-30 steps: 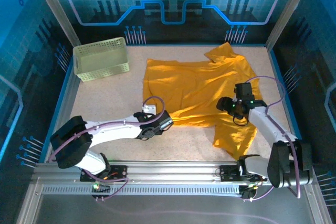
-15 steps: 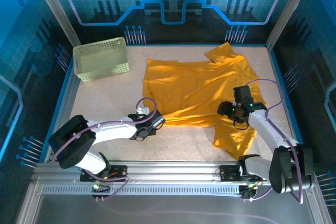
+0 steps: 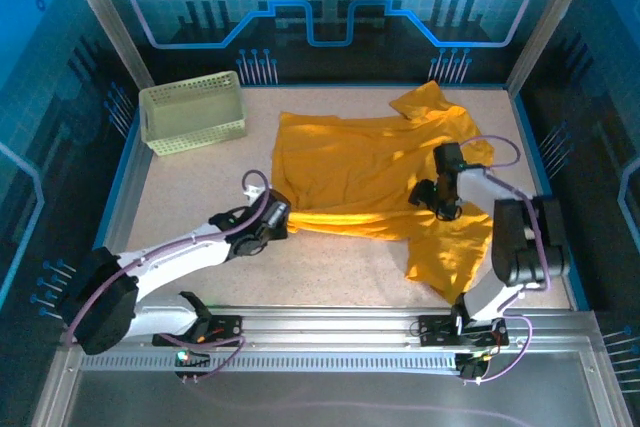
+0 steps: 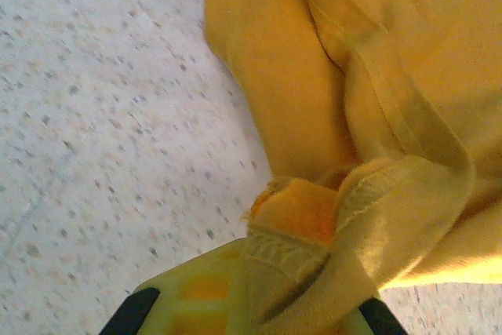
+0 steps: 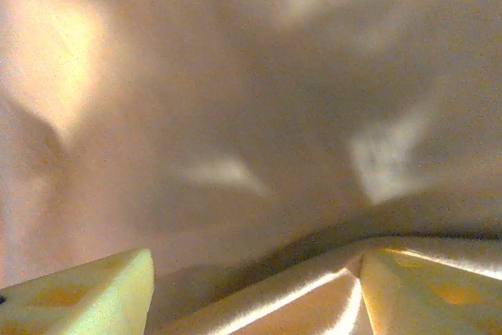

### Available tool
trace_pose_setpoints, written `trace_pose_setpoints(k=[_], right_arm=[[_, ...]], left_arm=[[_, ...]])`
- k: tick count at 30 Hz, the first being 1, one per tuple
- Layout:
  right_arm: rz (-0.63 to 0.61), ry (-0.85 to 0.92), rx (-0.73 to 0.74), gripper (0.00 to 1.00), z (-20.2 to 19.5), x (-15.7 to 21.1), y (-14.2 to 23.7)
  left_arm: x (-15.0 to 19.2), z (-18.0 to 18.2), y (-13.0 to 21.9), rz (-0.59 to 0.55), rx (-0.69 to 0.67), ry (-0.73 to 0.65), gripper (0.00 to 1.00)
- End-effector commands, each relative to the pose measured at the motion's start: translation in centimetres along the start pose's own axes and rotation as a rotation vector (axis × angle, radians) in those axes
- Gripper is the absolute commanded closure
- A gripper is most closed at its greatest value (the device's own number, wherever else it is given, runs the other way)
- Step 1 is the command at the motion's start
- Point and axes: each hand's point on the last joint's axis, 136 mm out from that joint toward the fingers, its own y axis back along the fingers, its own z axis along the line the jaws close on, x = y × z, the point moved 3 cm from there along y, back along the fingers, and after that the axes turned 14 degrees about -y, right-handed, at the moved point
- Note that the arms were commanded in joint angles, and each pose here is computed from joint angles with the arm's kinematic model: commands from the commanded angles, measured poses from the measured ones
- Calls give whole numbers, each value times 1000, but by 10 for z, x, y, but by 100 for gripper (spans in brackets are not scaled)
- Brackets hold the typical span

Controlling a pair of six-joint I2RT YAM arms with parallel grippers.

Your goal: Fold the inside-out t-shirt

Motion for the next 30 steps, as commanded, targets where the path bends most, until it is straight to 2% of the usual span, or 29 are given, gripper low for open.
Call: trace_pose_setpoints(k=[1,6,10,12,15,21,25,30], right_arm=[[-2,18,-26,30,32,-31,-11],[-23,67,-71,29,80,-70,-12],[-127,141,-34,29,84,-75,39],[-148,168,-18,29,70,-55,62],[-146,165,26,29,33,-15,74],[-114,31,80,36,-45,45,64],[-69,-36,63,42,-59,69,56],[-19,-50,114,44,-70,95,39]], left_arm=[[-21,1,-5,-19,47,-5,100],[-52,15,-35,46,21,68,99],[-70,35,-58,111,-43,139,96],[-78,44,-68,125,-87,150,96],[-86,54,-80,123,-104,181,97],[-99,66,-85,110,-124,216,96],[-105,77,-86,103,-142,236,96],[-108,88,-87,101,-153,267,97]])
